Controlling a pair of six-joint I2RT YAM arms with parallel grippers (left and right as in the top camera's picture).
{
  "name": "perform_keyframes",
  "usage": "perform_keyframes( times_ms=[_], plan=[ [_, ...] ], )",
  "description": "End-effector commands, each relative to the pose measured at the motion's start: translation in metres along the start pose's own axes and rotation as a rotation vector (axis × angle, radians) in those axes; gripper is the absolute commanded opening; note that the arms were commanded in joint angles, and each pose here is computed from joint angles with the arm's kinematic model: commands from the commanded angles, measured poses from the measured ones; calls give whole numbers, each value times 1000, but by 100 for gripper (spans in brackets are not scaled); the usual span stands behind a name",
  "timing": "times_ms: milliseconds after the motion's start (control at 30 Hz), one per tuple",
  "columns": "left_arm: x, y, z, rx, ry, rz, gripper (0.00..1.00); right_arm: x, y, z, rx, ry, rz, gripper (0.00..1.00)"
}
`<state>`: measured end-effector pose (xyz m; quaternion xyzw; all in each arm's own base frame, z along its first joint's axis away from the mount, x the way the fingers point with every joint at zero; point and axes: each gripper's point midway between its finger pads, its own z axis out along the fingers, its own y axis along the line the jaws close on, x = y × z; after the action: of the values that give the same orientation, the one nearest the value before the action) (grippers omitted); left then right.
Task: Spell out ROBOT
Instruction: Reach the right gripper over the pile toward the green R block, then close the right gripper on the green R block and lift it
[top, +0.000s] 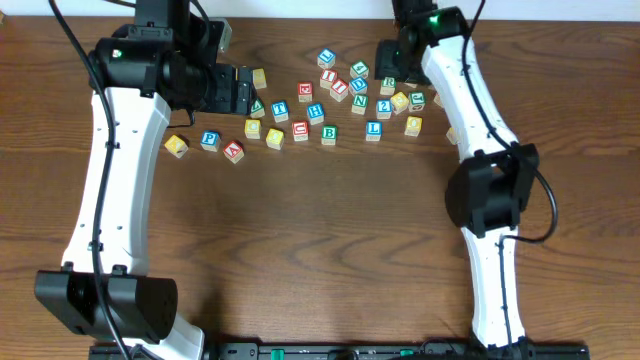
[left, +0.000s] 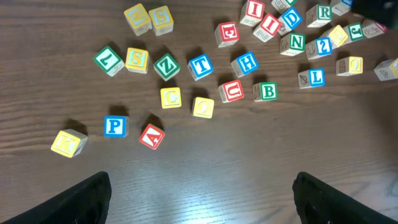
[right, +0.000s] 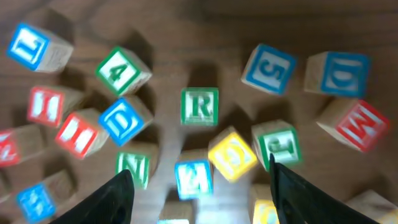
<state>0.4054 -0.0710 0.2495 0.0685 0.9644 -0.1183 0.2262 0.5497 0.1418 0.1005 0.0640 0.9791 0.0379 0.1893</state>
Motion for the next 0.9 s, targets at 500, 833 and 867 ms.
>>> perform_keyframes(
  times_ms=[500,833,867],
  plan=[
    [3,8,2,-47,12,-10,92,-5,9,85,16,-54,5,51],
    [2,8,2,-47,7,-9,93,1,4,92,35,-38,3,35],
    [2,8,2,-47,7,-9,92,3,3,92,38,-33,3,32]
  ],
)
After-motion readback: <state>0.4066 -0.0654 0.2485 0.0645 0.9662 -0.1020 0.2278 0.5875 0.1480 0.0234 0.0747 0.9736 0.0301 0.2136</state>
